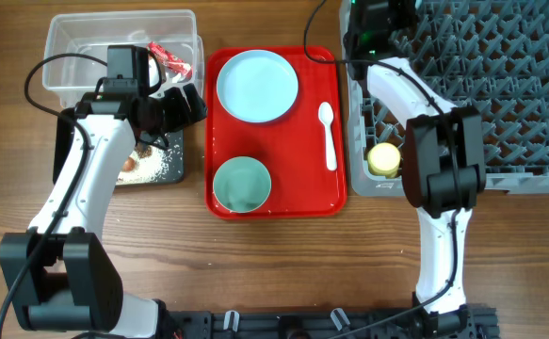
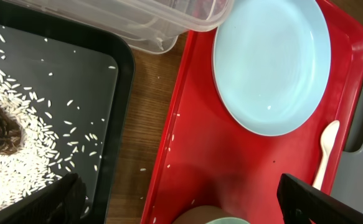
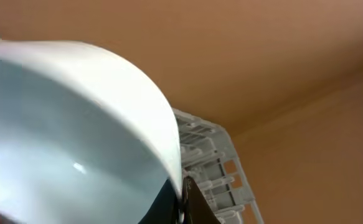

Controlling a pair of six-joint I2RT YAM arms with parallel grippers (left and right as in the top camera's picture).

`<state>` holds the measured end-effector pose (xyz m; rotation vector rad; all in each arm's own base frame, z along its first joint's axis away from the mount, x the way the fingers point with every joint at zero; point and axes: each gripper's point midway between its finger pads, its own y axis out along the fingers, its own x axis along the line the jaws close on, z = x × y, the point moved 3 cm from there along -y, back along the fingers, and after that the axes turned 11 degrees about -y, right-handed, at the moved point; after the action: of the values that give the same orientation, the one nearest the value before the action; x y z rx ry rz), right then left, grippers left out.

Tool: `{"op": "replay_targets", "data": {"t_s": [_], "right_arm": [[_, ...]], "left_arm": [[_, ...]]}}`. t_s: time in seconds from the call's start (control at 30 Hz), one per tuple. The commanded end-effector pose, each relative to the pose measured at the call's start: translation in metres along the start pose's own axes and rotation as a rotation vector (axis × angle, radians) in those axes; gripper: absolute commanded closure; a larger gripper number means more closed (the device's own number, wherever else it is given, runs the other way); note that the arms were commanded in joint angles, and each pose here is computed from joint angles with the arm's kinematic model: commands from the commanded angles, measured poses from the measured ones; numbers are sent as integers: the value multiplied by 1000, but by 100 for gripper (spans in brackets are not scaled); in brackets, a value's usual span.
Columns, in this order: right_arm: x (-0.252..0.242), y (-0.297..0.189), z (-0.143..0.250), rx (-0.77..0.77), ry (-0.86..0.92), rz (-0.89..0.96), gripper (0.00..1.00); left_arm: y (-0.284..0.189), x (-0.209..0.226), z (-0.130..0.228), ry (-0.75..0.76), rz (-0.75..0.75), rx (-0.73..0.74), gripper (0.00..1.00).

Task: Sort waste into correct bins and load items into the dishwasher rack
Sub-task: 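Lift the light-blue bowl and place it in the rack's far corner, then reach the right gripper to the green bowl and grasp its rim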

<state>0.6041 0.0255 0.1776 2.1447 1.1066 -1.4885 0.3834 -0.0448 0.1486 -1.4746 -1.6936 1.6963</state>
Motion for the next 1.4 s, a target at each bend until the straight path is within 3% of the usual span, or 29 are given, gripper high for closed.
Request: {"op": "replay_targets", "data": {"t_s": [0.0, 0.17, 0.2, 0.33, 0.37, 0.57, 0.7, 0.77, 0.83, 0.9, 1.0, 1.07, 1.2, 1.3, 1.37], "right_arm": [[27, -9, 1, 12, -89, -55, 95], [49, -30, -1, 14, -192, -118, 82], [52, -33, -1, 13, -202, -125, 73], [61, -49, -12, -18, -215, -139, 3], [63, -53, -15, -27, -217, -142, 0], [70, -81, -35, -88, -214, -156, 0], [47, -95, -53, -156, -60, -226, 0], [45, -117, -62, -223, 25, -432, 0], [54, -166, -55, -235, 113, -828, 0], [53, -228, -36, -90, 280, -1244, 0], [67, -274, -16, 111, 362, -1556, 4], [91, -291, 13, 326, 400, -1609, 7], [136, -340, 66, 572, 341, -1731, 12], [156, -374, 89, 636, 267, -1758, 17], [161, -378, 96, 666, 254, -1680, 21]], "left_arm": [[-6, -1, -2, 2, 12, -13, 0], [-6, -1, -2, 2, 12, -13, 0], [-6, -1, -2, 2, 12, -13, 0], [-6, -1, -2, 2, 12, -13, 0], [-6, -1, -2, 2, 12, -13, 0], [-6, -1, -2, 2, 12, -13, 0], [-6, -1, -2, 2, 12, -13, 0], [-6, -1, -2, 2, 12, -13, 0], [-6, -1, -2, 2, 12, -13, 0], [-6, -1, -2, 2, 12, -13, 0], [-6, -1, -2, 2, 12, -13, 0], [-6, -2, -2, 2, 12, -14, 0], [-6, -1, -2, 2, 12, -13, 0], [-6, -1, -2, 2, 12, -13, 0], [-6, -1, -2, 2, 12, -13, 0]]}}
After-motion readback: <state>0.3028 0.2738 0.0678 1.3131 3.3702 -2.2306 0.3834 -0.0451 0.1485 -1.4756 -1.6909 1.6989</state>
